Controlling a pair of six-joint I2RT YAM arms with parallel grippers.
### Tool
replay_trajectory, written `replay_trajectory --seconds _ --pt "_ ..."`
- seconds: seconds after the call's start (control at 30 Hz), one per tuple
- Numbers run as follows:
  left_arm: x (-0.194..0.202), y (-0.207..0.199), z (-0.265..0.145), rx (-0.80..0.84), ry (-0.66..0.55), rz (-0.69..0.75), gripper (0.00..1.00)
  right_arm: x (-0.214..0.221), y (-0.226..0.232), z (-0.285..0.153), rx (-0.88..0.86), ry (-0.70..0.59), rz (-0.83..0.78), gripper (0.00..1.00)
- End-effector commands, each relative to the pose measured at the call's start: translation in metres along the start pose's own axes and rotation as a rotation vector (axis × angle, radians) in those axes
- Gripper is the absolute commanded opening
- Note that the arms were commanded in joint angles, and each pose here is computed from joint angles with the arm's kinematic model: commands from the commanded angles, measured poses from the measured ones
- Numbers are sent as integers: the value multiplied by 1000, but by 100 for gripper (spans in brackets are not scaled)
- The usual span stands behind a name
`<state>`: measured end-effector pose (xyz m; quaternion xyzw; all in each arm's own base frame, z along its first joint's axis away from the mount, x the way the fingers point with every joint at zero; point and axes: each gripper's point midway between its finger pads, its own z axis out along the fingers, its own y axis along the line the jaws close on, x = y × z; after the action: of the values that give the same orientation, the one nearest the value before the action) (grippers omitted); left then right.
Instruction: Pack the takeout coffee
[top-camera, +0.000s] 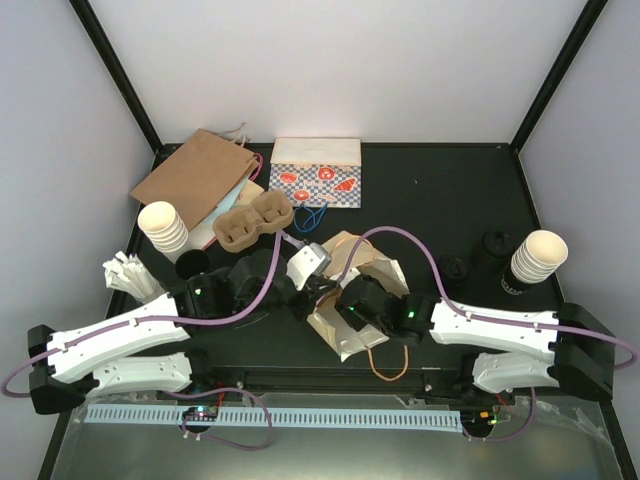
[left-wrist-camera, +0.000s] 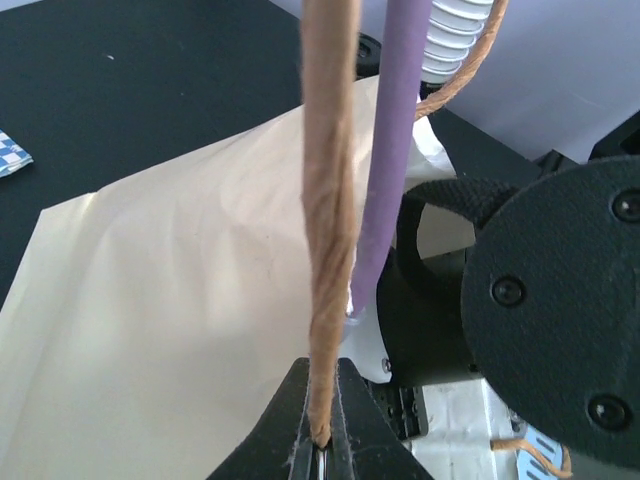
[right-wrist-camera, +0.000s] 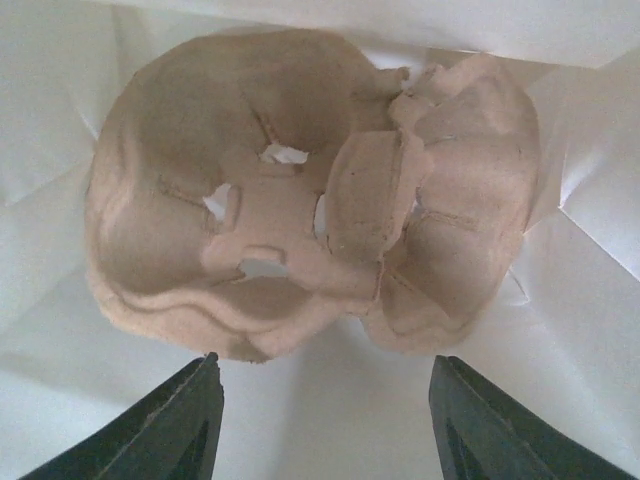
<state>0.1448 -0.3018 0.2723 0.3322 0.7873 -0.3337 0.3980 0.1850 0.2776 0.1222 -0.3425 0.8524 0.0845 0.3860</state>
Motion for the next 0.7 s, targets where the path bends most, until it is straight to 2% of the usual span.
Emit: replay_trajectory --seconds 0.0,0.17,0.3,0.33,0.47,0.5,0.67 --pt "-14 -25 -14 105 2 69 2 -10 5 -12 -53 -53 -179 59" --pt "-1 -20 -19 87 65 109 2 -25 13 -34 -124 -137 -306 59" --pt "4 -16 -25 69 82 109 1 -26 19 -45 -144 -163 -479 57" --pt "5 -15 -26 67 83 107 2 -23 21 -45 -145 -157 -545 50" --pt "8 -15 -29 75 76 102 2 -15 26 -41 -120 -123 -800 9" --pt "8 -16 -30 81 74 102 2 -17 25 -39 -99 -116 -840 3" --pt "16 -23 -31 138 97 139 2 -22 19 -22 20 -38 -967 1"
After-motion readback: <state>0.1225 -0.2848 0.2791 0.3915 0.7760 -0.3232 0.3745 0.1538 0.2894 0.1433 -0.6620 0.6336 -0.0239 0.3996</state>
